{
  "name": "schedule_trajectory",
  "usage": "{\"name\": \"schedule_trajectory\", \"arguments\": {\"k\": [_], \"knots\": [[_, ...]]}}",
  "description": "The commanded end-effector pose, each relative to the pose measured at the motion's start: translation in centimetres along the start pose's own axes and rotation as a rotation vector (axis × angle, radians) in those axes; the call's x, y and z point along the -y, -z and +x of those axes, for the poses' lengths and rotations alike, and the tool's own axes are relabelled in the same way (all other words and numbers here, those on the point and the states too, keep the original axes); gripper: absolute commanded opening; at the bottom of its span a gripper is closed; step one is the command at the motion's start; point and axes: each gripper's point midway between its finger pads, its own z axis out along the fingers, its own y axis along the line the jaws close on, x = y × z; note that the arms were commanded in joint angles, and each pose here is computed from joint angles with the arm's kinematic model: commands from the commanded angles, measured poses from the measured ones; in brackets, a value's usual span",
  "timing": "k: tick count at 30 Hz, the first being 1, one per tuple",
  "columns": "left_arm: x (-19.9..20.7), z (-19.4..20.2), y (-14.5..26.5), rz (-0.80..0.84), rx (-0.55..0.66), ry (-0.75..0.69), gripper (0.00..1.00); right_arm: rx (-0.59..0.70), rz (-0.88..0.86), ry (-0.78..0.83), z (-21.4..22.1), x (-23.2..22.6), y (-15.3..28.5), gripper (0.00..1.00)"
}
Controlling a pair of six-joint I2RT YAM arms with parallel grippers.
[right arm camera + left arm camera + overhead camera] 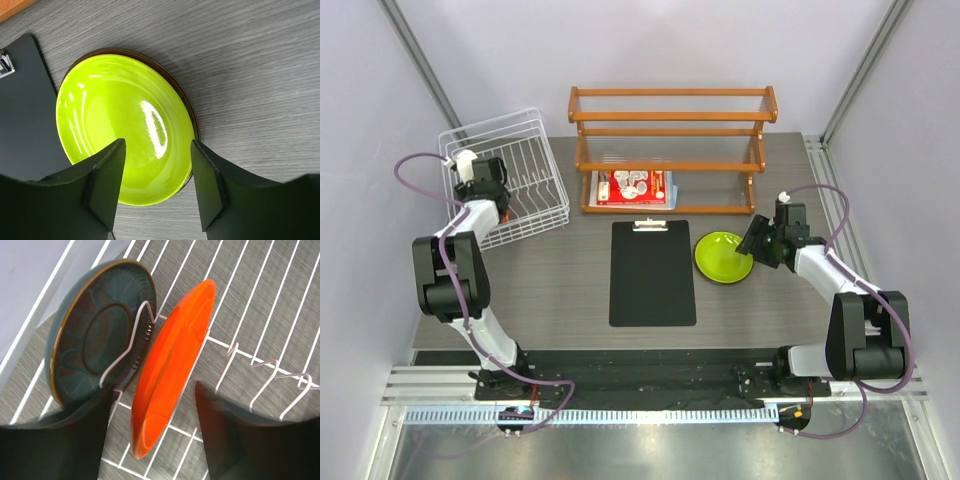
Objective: Unload the plates from the dish rack
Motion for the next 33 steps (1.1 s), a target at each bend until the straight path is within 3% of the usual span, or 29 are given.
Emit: {"name": "schedule_trajectory", "arguments": {"k": [1, 7, 12, 14, 21, 28, 33], "knots": [[0.6, -3.5, 0.1, 0.006, 0.088, 0.046, 0.51, 0.059, -0.034, 0.022, -2.1, -1.0, 0.0, 0.6], [-0.1, -3.4, 0.9, -0.004, 0.095, 0.05, 0.31, 0.046, -0.039, 0.023, -1.8, -1.0, -0.4, 0.6], [-0.7, -3.4, 1.6, -0.012, 0.089, 0.033, 0.05, 0.041, -0.049, 0.023, -1.6, -1.1, -0.4, 0.59], [-0.8, -3.4, 1.8, -0.01, 0.087, 0.031, 0.0, 0.04, -0.051, 0.022, -1.5, -1.1, -0.4, 0.6], [-0.5, -5.4, 4.0, 0.039, 0.099, 0.001, 0.0, 0.037, -0.071, 0.025, -1.4, -1.5, -0.2, 0.6], [-0.7, -9.8, 8.7, 0.104, 0.139, -0.023, 0.0, 0.06, -0.092, 0.025, -1.8, -2.1, 1.0, 0.61], [0.2, -10.8, 13.6, 0.265, 0.132, 0.043, 0.0, 0.101, -0.135, 0.03, -2.7, -3.2, 2.9, 0.63]]}}
